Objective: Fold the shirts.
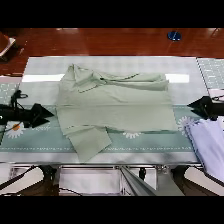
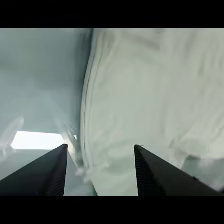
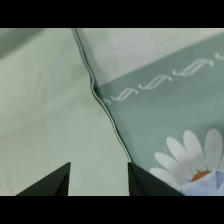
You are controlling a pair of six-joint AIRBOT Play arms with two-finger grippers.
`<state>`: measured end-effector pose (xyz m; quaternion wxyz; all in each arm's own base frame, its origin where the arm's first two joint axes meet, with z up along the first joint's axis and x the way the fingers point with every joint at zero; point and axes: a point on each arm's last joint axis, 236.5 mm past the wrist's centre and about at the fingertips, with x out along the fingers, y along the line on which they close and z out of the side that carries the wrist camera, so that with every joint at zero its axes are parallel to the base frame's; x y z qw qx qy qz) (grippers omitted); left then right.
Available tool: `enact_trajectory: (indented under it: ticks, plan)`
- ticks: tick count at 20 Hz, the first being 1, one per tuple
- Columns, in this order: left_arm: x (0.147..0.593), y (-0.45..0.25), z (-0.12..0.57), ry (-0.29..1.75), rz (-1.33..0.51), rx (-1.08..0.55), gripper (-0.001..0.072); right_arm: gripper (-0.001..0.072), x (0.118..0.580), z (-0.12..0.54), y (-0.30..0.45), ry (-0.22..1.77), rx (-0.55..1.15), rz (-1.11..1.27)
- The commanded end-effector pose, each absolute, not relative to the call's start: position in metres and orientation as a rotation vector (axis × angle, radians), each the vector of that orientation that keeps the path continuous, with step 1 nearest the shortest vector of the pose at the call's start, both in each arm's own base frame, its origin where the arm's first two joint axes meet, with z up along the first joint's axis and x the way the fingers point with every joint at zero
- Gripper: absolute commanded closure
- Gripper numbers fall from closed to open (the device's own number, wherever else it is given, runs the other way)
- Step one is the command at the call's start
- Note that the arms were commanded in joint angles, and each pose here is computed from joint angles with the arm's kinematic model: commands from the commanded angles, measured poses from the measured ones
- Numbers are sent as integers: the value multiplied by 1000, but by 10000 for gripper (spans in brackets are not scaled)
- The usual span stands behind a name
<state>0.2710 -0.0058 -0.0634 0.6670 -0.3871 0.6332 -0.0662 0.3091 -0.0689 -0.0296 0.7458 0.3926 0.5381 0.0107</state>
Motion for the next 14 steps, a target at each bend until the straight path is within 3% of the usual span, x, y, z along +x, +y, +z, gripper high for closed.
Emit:
enact_trajectory:
  ticks: [1, 7, 11, 13, 14]
  plan:
    - [232, -32, -88, 1470, -148, -1004, 198, 298, 280, -54, -48, 1176, 941, -22]
    - [235, -41, -110, 1424, -82, -1055, 201, 298, 273, -61, -42, 1201, 954, -18]
    - [246, -63, -124, 1420, -120, -936, 233, 298, 272, -64, -48, 1202, 941, -45]
    - [247, -73, -125, 1427, -156, -886, 679, 298, 261, -72, -62, 1228, 939, -119]
    - [247, -74, -124, 1425, -170, -877, 689, 298, 251, -77, -69, 1257, 930, -153]
